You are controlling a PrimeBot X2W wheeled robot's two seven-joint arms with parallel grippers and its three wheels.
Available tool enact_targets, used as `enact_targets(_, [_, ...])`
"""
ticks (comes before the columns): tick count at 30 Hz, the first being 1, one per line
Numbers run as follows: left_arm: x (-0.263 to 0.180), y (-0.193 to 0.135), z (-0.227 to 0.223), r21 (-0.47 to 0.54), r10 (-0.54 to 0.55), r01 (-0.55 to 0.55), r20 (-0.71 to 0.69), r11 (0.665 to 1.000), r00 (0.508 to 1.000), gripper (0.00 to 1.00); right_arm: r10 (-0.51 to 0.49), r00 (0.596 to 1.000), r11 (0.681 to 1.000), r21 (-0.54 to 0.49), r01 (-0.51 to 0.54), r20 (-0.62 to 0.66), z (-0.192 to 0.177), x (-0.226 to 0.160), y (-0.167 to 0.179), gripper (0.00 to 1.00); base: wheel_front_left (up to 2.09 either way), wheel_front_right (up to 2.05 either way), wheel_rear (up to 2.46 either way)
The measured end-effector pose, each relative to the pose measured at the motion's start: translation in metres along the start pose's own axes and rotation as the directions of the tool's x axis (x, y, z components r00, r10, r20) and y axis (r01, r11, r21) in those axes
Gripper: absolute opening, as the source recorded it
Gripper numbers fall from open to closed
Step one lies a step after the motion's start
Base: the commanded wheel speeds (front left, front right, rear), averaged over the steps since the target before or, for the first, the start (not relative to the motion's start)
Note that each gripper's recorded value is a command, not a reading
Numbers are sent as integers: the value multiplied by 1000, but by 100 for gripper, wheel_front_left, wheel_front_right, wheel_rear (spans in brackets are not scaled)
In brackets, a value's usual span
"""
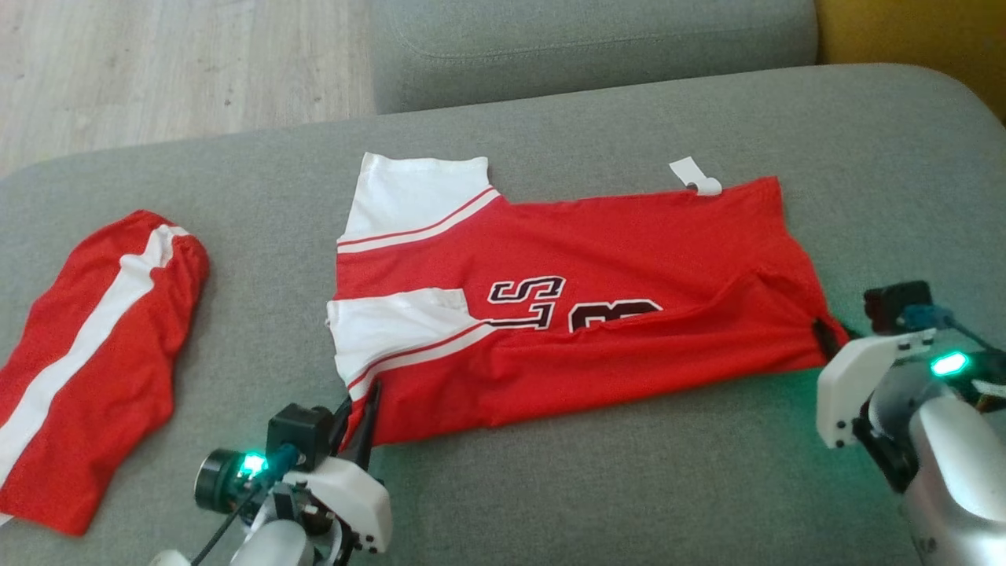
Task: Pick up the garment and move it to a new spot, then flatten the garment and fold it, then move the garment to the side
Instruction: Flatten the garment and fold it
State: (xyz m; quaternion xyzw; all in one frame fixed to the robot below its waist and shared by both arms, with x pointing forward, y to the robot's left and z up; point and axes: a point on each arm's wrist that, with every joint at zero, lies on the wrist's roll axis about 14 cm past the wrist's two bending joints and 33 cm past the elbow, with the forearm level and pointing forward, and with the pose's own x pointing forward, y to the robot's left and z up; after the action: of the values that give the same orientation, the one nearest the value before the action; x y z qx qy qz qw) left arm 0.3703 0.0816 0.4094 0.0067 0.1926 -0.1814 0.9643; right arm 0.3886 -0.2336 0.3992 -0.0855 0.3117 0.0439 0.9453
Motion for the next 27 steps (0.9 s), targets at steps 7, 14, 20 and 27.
enact_targets(7, [6, 0, 7, -11, 6, -6, 26, 1000, 1000, 100, -50, 984, 999, 3, 51, 171, 54, -8, -11, 100, 0, 0, 0])
enact_targets(14, [23, 9, 66, -29, 17, -10, 235, 1000, 972, 100, -93, 938, 995, 8, 96, 332, 93, -16, -17, 100, 0, 0, 0])
enact_targets(20, [44, 15, 97, -15, -6, 11, 298, 1000, 954, 100, -104, 920, 994, 7, 110, 379, 110, -11, -21, 100, 0, 0, 0])
enact_targets(27, [90, 21, 136, 81, -113, 94, 264, 992, 958, 100, -100, 903, 993, -21, 120, 418, 137, 7, -25, 100, 0, 0, 0])
